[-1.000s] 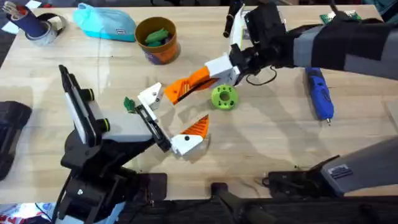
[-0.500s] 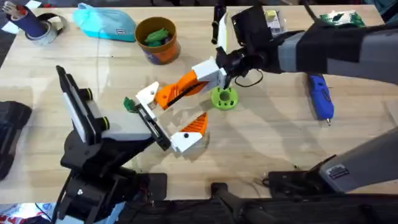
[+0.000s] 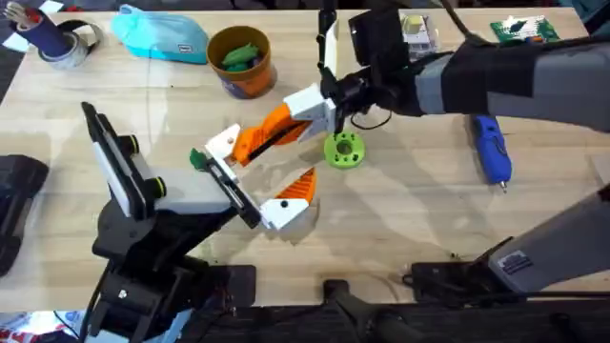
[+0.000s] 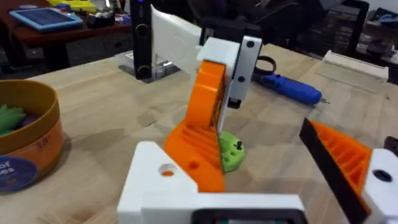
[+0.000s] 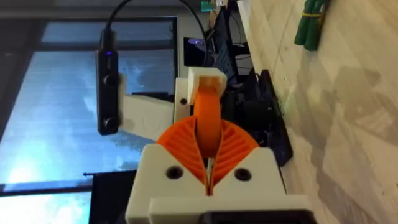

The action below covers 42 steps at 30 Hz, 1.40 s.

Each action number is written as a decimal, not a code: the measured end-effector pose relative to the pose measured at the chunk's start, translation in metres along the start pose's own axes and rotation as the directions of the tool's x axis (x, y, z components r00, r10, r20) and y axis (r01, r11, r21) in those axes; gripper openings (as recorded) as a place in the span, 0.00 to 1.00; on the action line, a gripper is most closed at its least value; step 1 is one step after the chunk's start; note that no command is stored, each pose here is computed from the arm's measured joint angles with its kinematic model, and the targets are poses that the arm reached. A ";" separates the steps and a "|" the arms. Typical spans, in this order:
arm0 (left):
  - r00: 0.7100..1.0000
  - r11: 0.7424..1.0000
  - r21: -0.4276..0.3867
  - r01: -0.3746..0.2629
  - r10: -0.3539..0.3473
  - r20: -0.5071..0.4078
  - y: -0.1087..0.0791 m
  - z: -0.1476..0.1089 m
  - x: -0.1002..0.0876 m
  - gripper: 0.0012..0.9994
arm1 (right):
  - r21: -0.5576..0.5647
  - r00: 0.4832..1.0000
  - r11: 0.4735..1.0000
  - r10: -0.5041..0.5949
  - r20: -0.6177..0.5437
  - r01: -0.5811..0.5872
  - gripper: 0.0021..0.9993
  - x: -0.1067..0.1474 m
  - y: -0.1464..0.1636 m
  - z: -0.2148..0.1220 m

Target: Pick up the gripper from the table and insert it into the empty holder that is missing its gripper. Then pick up a screw, insert it into the mounting hole, and use the screwdriver to tighten it. Finally, clean up the table by picking up the vegetable and placing it into the bucket.

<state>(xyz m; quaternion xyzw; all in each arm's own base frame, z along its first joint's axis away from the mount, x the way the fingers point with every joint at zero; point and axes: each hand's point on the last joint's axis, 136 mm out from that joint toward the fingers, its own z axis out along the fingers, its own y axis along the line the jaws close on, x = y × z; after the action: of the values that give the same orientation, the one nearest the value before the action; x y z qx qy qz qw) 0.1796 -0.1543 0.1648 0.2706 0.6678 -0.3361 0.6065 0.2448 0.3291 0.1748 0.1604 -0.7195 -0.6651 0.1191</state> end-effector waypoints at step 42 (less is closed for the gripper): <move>1.000 1.000 0.013 -0.003 0.003 0.000 -0.002 0.000 0.000 0.99 | 0.062 0.997 0.996 -0.072 0.040 0.070 0.46 -0.009 0.007 0.045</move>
<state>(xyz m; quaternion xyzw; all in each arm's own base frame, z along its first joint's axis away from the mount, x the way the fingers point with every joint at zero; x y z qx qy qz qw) 0.1779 -0.1558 0.1651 0.2755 0.6654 -0.3395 0.6051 0.2353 0.3742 0.1781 0.1753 -0.7355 -0.6501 0.0752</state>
